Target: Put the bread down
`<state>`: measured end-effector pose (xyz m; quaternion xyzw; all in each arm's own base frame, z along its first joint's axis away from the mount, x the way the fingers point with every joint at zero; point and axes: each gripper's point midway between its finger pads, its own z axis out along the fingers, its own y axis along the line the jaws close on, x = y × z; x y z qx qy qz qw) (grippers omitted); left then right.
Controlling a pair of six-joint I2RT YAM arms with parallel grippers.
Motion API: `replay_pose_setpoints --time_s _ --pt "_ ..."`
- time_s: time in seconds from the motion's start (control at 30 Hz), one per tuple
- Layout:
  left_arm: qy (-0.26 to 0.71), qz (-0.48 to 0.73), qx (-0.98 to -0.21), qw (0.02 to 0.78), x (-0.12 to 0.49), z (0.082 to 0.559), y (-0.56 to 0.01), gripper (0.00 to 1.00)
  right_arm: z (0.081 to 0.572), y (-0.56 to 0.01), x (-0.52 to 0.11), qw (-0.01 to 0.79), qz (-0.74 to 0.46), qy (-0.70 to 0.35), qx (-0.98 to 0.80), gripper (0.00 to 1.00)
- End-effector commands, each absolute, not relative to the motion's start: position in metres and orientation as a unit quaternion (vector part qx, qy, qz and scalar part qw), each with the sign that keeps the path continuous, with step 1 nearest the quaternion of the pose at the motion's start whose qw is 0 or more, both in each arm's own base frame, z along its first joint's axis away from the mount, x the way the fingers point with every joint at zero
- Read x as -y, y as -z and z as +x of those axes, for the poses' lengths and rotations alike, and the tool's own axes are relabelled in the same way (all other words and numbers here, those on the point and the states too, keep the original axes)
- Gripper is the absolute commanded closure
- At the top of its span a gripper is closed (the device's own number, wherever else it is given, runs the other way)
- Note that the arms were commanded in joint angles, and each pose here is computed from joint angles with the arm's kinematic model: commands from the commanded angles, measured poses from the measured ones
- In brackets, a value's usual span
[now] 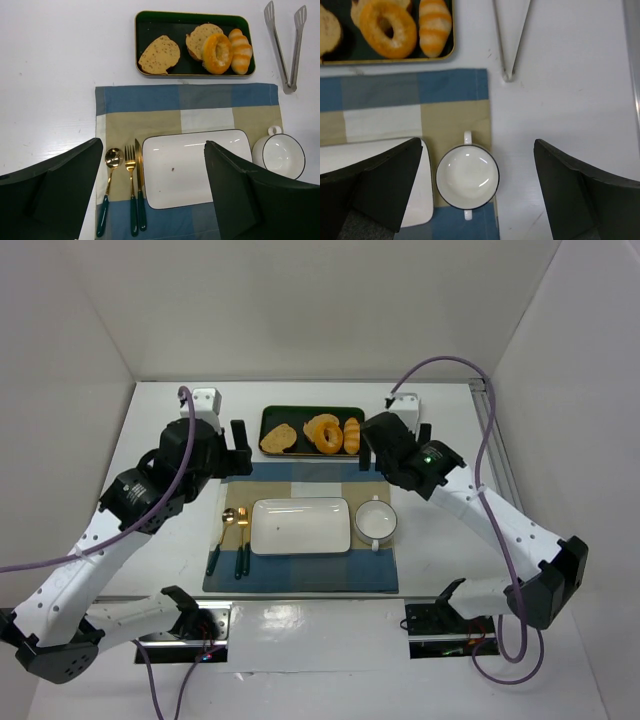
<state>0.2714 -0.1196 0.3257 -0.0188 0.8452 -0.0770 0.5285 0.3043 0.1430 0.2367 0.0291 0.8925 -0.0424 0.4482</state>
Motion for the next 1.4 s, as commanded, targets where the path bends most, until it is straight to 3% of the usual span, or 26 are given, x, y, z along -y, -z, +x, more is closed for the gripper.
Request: replay_pose_setpoints --time_s 0.0,0.13,0.33,0.73,1.13,1.37 --pt "0.082 -0.018 -0.839 0.538 0.12 0.272 -0.336 0.04 0.306 -0.301 -0.115 0.529 0.107 0.06 -0.839 0.0" --pt "0.087 -0.023 -0.844 0.529 0.12 0.268 -0.33 0.04 0.31 -0.323 -0.095 0.556 0.112 0.118 -0.815 0.0" --pt "0.055 -0.034 -0.843 0.534 0.104 0.264 -0.331 0.04 0.333 -0.295 -0.075 0.517 0.094 0.188 -0.83 0.0" --pt "0.08 -0.055 -0.843 0.529 0.1 0.249 -0.319 0.04 0.385 -0.21 -0.022 0.393 0.115 0.157 -0.899 0.0" --pt "0.086 -0.055 -0.849 0.518 0.094 0.234 -0.299 0.04 0.417 -0.122 -0.025 0.299 0.13 0.087 -0.941 0.0" --pt "0.09 -0.049 -0.853 0.511 0.096 0.232 -0.293 0.04 0.441 -0.101 -0.039 0.285 0.128 0.065 -0.948 0.0"
